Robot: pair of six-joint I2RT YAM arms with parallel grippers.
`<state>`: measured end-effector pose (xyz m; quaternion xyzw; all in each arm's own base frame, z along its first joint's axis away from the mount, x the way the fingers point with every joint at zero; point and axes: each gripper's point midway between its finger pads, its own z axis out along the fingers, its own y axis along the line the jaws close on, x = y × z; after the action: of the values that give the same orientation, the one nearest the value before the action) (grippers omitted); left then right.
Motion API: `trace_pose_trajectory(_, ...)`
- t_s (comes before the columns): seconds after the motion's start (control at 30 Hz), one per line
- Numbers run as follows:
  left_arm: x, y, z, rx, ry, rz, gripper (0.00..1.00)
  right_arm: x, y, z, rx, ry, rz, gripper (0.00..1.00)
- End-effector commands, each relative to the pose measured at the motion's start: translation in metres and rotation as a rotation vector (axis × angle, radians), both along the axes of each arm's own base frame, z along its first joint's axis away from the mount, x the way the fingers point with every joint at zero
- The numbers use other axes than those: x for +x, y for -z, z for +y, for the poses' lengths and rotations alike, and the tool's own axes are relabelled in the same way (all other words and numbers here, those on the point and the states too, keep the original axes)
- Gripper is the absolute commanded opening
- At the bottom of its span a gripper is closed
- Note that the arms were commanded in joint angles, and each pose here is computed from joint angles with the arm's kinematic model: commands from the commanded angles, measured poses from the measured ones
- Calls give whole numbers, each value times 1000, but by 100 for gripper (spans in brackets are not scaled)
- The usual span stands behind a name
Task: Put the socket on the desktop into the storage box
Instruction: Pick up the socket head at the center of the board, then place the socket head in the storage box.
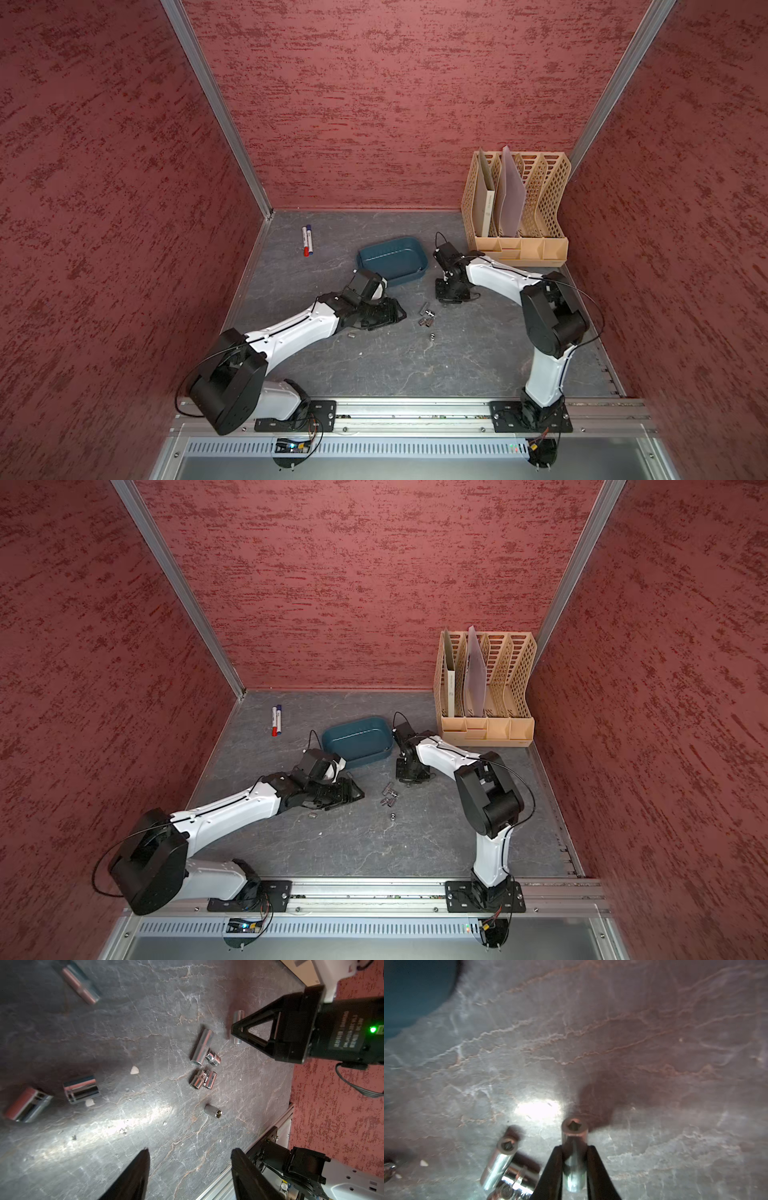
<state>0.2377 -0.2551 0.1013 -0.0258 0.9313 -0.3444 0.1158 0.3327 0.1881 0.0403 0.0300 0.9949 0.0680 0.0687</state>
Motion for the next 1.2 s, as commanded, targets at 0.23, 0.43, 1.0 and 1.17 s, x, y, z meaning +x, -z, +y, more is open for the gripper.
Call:
trace_pose_trajectory(0.23,14,-9,39,8,-120,-24,66,23,-63,17,55,-36,-103,18)
trace_pose_trajectory(0.43,18,-13,64,5,-192,-32,67,46,-85,34,73,-63,-136,18)
trace_pose_trajectory(1.0,20,-24,104,-7,-310,-43,68,103,-93,90,139,-106,-135,18)
trace_pose_trajectory(1.17,16,-23,108,-8,-324,-36,68,113,-83,102,156,-102,-112,18)
